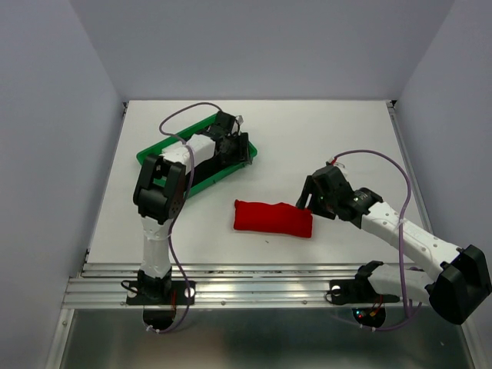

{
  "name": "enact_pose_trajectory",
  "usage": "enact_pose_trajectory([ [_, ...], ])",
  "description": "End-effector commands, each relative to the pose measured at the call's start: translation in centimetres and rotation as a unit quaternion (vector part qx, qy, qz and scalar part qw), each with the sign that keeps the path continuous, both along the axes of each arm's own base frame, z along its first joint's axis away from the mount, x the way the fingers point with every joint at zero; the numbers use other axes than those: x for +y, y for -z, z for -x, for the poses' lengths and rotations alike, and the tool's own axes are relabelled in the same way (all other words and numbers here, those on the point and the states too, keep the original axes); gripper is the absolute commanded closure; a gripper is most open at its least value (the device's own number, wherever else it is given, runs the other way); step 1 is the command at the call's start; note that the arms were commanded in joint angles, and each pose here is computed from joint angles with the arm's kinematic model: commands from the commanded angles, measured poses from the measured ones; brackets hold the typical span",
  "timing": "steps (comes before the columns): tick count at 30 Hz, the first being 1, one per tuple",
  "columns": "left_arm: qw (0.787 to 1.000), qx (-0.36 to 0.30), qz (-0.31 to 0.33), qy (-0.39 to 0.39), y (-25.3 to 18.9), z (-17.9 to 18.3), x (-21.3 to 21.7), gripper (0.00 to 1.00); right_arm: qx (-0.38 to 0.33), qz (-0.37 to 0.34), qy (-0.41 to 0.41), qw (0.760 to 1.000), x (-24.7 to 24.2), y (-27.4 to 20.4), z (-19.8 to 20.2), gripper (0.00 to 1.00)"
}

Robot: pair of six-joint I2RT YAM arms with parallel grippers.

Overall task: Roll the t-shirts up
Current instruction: Roll the T-shirt to the center of the board.

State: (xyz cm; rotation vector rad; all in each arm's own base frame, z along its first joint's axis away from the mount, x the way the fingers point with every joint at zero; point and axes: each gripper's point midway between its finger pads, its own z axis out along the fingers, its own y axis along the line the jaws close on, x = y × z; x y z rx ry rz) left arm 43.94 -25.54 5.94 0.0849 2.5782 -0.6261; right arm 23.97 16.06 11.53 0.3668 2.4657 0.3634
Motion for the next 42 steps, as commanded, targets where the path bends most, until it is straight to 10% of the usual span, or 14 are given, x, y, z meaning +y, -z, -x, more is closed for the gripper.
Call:
enact_pose_trajectory([
  [1,0.998,-0.056,0.024,0.005,-7.0,0.0,-0.6,0.36,-0.019,-0.018,0.004,1.0,0.4,-1.1,-0.8,0.26],
  [18,0.991,-0.075,0.108,0.005,-16.8,9.5,-1.0,0.41,0.028,-0.029,-0.007,0.999,0.4,2.9,1.5,0.25],
  [28,0.986,0.03,0.135,-0.09,-8.5,16.8,2.3,0.31,0.037,-0.033,-0.028,0.998,1.7,3.6,0.8,0.25],
  [42,0.99,0.113,0.08,0.017,0.1,20.6,1.9,0.29,0.035,-0.027,-0.034,0.998,1.7,3.4,0.6,0.25],
])
